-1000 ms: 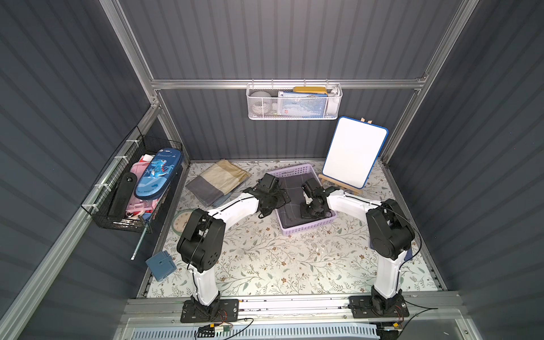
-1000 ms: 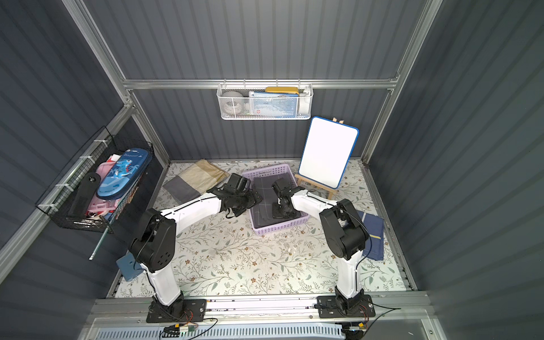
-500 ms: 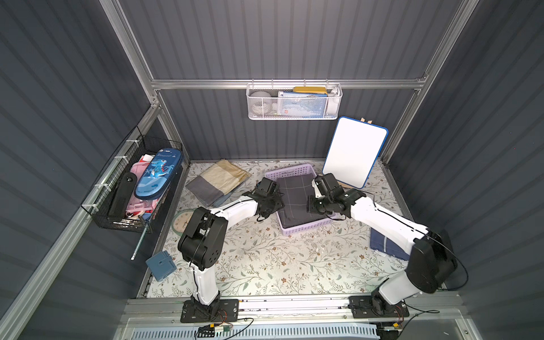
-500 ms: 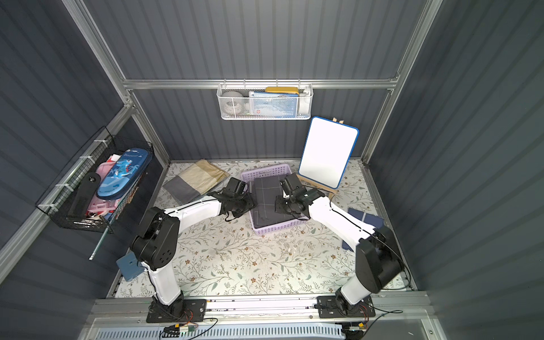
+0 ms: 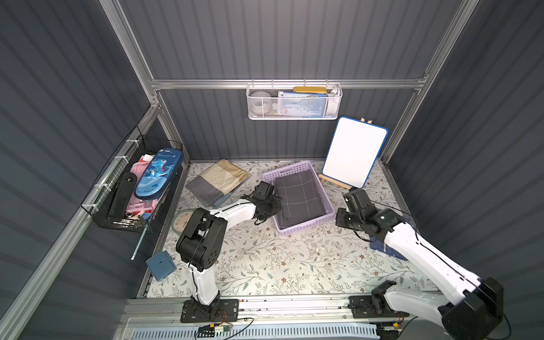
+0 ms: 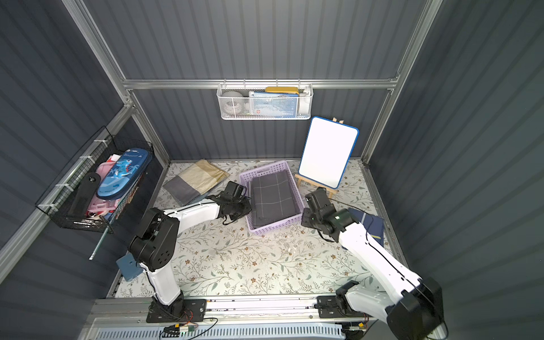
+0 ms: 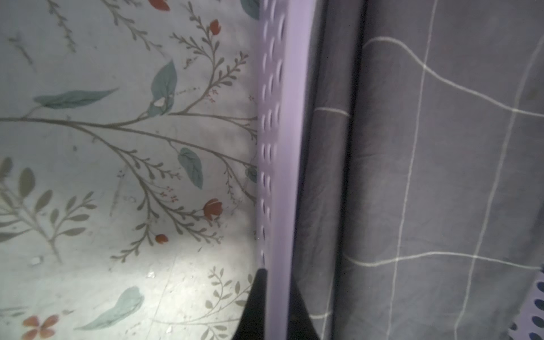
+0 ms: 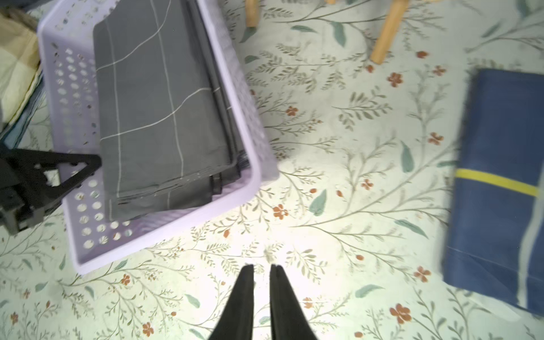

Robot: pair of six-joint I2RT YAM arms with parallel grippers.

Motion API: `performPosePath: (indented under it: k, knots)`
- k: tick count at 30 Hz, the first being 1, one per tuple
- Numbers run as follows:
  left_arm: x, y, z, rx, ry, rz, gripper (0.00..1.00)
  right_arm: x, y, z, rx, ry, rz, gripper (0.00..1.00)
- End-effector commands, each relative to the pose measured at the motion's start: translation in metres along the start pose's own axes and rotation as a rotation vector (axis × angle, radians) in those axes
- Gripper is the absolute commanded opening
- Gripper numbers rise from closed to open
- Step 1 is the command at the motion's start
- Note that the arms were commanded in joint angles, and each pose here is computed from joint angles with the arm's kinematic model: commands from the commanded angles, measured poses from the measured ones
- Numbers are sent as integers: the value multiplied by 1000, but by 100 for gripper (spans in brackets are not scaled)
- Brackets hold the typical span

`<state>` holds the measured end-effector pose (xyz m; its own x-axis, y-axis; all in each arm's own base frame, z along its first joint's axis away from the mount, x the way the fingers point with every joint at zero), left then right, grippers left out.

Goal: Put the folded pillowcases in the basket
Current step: Move the pillowcase to the center of the board.

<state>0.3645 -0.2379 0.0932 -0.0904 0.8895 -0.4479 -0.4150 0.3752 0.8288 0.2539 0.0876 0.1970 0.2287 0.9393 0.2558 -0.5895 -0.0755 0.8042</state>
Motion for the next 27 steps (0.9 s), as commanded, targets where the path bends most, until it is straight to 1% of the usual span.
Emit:
performPosePath:
  k: [1,4,7,11,13,16,17,20,21,22,23,25,27]
  knots:
    - [6,30,15,-29,-60,66,3,-40,-1,-10,-11,-87,-117,17]
    - [5,50,26,-41,-124,106,9,-54,1,-14,-15,-122,-138,18]
    - [9,68,37,-62,-173,192,14,-66,1,-19,-4,-164,-161,18]
    - [20,80,45,-52,-224,257,21,-81,0,-24,16,-235,-164,20]
    - [29,81,46,-37,-247,272,29,-82,0,-25,20,-251,-125,20]
    - [41,81,46,-30,-270,304,46,-83,5,-24,9,-273,-90,22]
    - [42,83,46,-33,-272,312,54,-84,7,-23,-1,-274,-95,24]
    - [37,94,52,-69,-283,297,82,-90,10,-21,-7,-274,-128,33]
    - [34,100,54,-85,-287,289,90,-92,10,-21,-5,-277,-147,36]
    - [31,106,57,-103,-292,283,96,-96,10,-22,0,-282,-167,37]
    - [29,112,59,-120,-292,280,99,-98,9,-22,7,-291,-184,39]
    - [25,123,63,-150,-294,269,99,-101,9,-21,19,-372,-190,40]
    - [21,135,64,-180,-281,256,99,-101,8,-15,-17,-435,-178,41]
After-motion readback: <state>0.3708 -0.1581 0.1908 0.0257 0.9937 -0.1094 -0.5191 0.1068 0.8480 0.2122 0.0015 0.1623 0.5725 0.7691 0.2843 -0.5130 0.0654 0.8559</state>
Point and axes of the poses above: each gripper's point midway between its finger pads, its own y axis back along the fingers, its own x axis along the line the jaws close on, z = x × y, the point moved 4 cm from there along y, back along the fingers, and after that the axes turned 3 degrees about -y, right-handed, at the moved point
